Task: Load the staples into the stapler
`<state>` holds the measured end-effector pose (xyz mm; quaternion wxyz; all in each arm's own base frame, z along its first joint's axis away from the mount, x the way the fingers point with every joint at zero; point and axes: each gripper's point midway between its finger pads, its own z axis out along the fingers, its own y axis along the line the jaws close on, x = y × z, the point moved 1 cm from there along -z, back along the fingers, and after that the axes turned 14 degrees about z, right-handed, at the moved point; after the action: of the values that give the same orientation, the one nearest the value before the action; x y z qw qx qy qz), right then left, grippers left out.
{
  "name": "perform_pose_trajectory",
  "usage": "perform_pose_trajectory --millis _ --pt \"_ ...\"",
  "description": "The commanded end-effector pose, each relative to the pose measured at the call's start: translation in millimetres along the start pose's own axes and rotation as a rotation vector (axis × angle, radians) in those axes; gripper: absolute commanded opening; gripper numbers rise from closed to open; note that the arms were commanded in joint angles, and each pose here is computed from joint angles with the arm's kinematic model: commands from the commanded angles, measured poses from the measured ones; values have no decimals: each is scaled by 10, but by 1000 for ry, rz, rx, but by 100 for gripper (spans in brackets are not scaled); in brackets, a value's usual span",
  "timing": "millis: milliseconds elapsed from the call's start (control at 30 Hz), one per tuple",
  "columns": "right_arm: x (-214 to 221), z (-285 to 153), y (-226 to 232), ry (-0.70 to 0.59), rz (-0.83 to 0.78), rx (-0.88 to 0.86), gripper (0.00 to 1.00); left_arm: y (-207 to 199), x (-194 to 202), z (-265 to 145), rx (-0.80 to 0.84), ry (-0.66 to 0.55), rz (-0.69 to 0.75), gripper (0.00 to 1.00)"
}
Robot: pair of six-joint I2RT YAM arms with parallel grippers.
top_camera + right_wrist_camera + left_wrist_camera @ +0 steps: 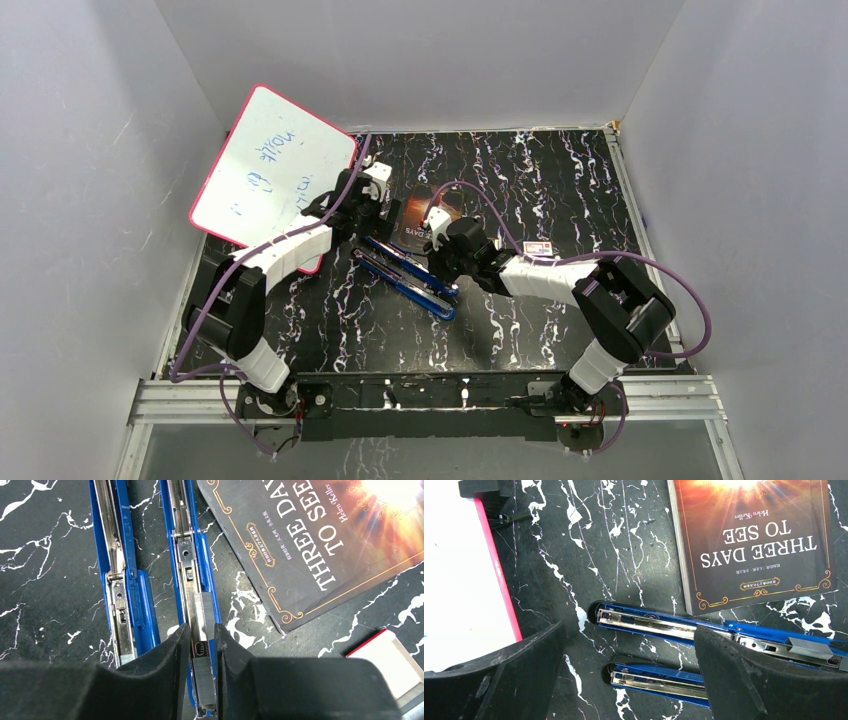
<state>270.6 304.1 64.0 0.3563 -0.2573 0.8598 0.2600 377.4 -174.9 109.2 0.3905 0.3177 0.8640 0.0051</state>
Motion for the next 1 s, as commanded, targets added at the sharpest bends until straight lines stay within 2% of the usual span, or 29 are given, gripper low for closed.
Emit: perform_pose_trajectory --millis 0,133,267,433,967 --pt "-199 -44 71 -62 55 -40 33 5 -39 -43 -9 -12 11 97" --pt "-326 -136 120 -113 126 -111 37 3 -39 -44 -8 -12 11 97" --pt "-432 -196 121 -149 194 -142 46 4 -40 -40 -9 -12 11 97" --pt "-355 -157 73 -108 263 -170 47 -3 -36 -33 -5 -10 12 97" --pt "-160 18 12 1 326 -204 47 -4 -33 -46 -9 -10 15 97"
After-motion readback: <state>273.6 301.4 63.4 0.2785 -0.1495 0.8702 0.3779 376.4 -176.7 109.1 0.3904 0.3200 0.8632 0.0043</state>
